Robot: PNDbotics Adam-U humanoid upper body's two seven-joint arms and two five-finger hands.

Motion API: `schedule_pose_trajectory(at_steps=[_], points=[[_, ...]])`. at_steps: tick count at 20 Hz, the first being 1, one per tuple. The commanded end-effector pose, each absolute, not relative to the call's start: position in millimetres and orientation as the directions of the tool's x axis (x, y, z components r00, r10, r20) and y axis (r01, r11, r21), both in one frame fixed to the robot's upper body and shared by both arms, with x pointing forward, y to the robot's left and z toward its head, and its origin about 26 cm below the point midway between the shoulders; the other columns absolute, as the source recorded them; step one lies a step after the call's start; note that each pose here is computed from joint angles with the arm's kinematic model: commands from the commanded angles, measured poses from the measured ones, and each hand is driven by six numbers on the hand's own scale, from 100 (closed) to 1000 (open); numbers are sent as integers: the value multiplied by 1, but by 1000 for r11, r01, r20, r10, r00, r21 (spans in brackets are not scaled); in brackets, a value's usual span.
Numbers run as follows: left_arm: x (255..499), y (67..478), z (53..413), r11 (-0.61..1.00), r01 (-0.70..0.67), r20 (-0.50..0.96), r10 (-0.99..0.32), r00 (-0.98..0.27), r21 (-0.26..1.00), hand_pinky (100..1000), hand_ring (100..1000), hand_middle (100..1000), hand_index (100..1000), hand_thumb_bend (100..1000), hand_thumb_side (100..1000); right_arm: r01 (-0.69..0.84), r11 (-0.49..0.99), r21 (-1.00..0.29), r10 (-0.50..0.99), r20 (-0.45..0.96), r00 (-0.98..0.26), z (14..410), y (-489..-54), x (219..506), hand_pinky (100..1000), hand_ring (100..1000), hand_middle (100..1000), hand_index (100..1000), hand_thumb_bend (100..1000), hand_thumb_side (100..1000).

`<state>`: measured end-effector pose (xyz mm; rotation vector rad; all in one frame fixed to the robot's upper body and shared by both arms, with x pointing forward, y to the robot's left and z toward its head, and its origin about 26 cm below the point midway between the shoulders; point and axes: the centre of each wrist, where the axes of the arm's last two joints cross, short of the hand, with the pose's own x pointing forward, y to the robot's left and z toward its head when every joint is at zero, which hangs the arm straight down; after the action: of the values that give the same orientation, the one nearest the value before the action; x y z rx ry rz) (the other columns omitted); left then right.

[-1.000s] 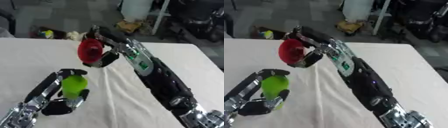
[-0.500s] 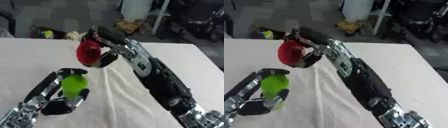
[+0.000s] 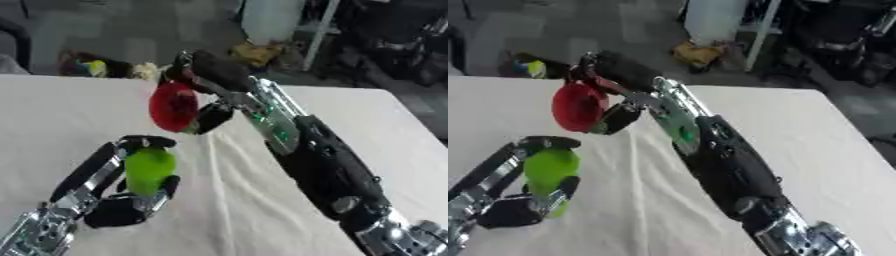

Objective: Pour the contents of one cup into another cup.

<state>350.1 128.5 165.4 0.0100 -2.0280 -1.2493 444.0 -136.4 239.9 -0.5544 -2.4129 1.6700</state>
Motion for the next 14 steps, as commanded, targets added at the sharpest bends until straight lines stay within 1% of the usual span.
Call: schedule_pose_trajectory(at_steps=[1, 14], points=[[352, 126, 173, 534, 338, 570, -361, -738, 775, 100, 682, 607, 844, 100, 449, 259, 319, -912, 374, -130, -918, 259, -133, 440, 476, 184, 157, 458, 100, 114], [363, 129, 167, 538, 325, 573, -395, -718, 778, 100, 687, 609, 844, 100, 440, 273, 322, -906, 356, -151, -922, 264, -126, 434, 476, 187, 159, 462, 100, 120]])
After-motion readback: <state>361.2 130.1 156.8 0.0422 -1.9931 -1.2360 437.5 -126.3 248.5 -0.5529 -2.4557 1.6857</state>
